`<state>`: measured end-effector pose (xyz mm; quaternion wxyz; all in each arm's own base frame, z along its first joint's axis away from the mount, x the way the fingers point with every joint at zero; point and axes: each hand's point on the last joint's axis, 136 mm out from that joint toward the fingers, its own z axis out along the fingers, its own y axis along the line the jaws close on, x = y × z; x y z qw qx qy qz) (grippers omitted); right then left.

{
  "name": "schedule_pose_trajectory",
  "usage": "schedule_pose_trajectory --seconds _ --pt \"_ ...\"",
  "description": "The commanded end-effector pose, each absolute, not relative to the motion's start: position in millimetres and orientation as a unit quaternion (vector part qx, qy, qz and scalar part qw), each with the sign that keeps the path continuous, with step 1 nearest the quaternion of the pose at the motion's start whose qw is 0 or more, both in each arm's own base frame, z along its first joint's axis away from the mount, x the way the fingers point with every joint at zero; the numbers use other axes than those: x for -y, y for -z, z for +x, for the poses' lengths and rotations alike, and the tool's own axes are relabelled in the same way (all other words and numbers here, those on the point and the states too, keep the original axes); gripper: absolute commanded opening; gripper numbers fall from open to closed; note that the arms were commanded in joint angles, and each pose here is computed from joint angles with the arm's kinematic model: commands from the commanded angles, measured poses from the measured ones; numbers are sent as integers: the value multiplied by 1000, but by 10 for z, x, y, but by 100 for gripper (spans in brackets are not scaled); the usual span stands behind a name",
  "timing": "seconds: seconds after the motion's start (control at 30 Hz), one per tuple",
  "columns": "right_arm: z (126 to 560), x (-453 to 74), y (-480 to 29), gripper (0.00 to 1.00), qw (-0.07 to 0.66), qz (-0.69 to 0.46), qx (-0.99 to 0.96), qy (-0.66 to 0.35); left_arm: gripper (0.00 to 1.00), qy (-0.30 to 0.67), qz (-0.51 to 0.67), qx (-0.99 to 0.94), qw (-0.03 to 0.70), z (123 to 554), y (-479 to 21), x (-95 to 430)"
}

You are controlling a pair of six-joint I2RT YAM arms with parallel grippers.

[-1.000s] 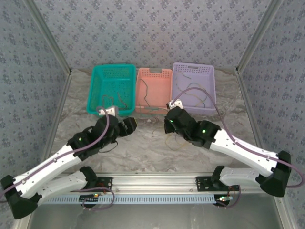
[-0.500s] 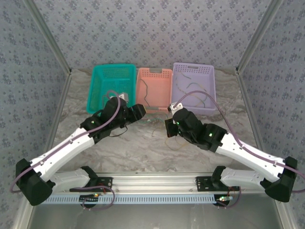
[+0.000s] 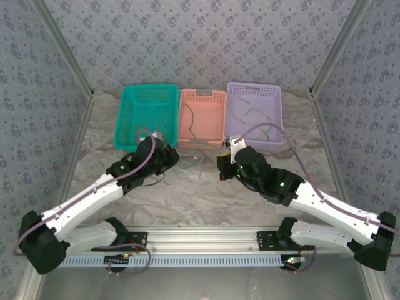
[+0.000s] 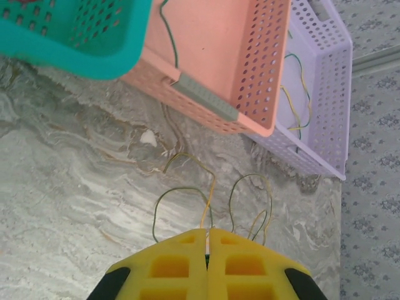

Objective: Untangle the cables

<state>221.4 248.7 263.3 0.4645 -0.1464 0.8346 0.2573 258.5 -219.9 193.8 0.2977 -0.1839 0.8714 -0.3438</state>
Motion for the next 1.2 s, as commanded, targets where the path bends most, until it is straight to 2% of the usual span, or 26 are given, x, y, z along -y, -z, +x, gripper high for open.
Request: schedule_pose_trajectory --seconds 0.0,0.3,0.43,0.73,0.97,1.17 --pt "2294 -2494 -3037 0 518 -98 -790 -313 0 380 -230 -841 309 2522 -1963 2152" --pt "2495 -2268 -3696 0 625 30 -676 -389 0 446 -261 -793 323 2243 -2058 2488" --pt "2584 -2143 -3939 0 651 78 -634 -409 0 468 -298 -769 318 2147 -2003 2619" --pt "2801 -1820 -3968 0 660 201 -574 -441 0 498 -443 -682 300 1979 -1811 2625" --pt "2980 -1508 -4084 0 657 269 -526 -469 0 512 -492 -636 302 1981 -1854 2562" --pt "3141 -1513 -4152 0 647 281 -533 -468 0 521 -502 -624 295 1986 -1874 2571"
